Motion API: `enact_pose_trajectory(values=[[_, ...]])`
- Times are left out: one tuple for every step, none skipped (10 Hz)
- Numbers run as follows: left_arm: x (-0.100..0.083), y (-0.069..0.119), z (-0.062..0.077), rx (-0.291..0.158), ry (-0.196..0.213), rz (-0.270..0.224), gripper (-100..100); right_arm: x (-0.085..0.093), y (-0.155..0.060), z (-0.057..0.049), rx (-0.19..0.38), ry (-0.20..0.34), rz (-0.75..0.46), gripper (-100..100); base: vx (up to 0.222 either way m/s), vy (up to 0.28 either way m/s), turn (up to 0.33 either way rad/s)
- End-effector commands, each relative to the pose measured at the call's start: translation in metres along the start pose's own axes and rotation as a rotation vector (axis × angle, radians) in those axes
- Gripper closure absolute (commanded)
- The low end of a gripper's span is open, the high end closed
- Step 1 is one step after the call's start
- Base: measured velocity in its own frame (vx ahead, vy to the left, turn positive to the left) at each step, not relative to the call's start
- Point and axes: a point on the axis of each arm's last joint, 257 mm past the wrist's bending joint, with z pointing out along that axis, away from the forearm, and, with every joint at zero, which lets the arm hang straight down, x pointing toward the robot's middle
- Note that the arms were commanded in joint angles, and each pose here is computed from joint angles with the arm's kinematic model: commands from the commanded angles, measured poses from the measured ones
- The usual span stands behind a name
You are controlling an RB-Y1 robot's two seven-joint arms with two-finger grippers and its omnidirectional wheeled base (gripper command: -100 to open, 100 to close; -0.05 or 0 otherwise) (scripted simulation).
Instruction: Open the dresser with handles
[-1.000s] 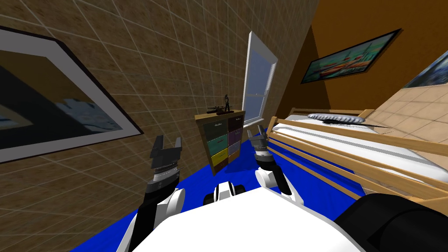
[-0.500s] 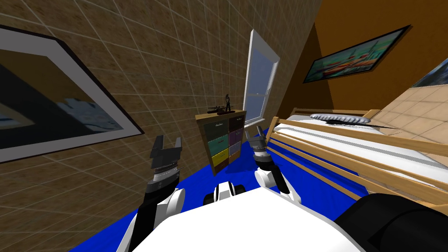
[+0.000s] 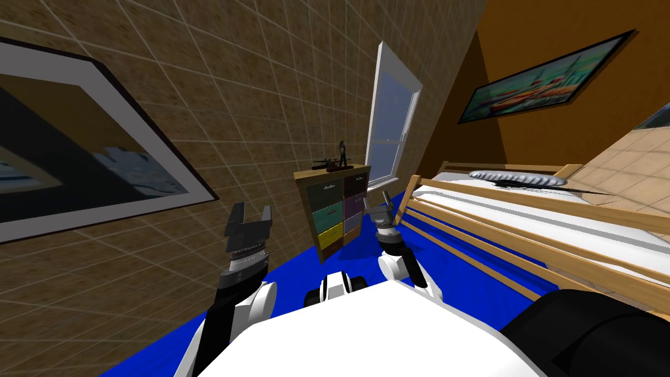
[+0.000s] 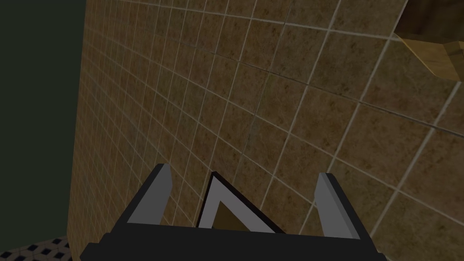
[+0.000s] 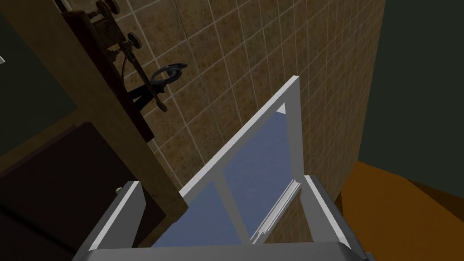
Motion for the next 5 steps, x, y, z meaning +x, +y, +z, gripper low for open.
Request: enact_pose_trajectory(values=[[0.0,0.0,0.0,0.0,0.0,0.0,0,0.0006,-0.0088,-0.0029,-0.002,-0.004,0.133,-100,0.022,0.007,0.049],[0.0,0.0,0.0,0.0,0.0,0.0,0,0.0006,-0.0088,-0.0029,-0.003,-0.004,0.161,-100,0.021,0.006,0.024],[0.0,0.0,0.0,0.0,0.0,0.0,0,0.0006,-0.0088,-0.0029,-0.003,-0.004,0.172,-100,0.01,0.003,-0.007],[0.0,0.0,0.0,0.0,0.0,0.0,0,0.0,-0.0157,-0.0052,-0.005,-0.011,0.248,-100,0.014,0.005,0.053],[0.0,0.0,0.0,0.0,0.0,0.0,0,0.0,-0.0157,-0.0052,-0.005,-0.011,0.275,-100,0.016,0.006,0.033]])
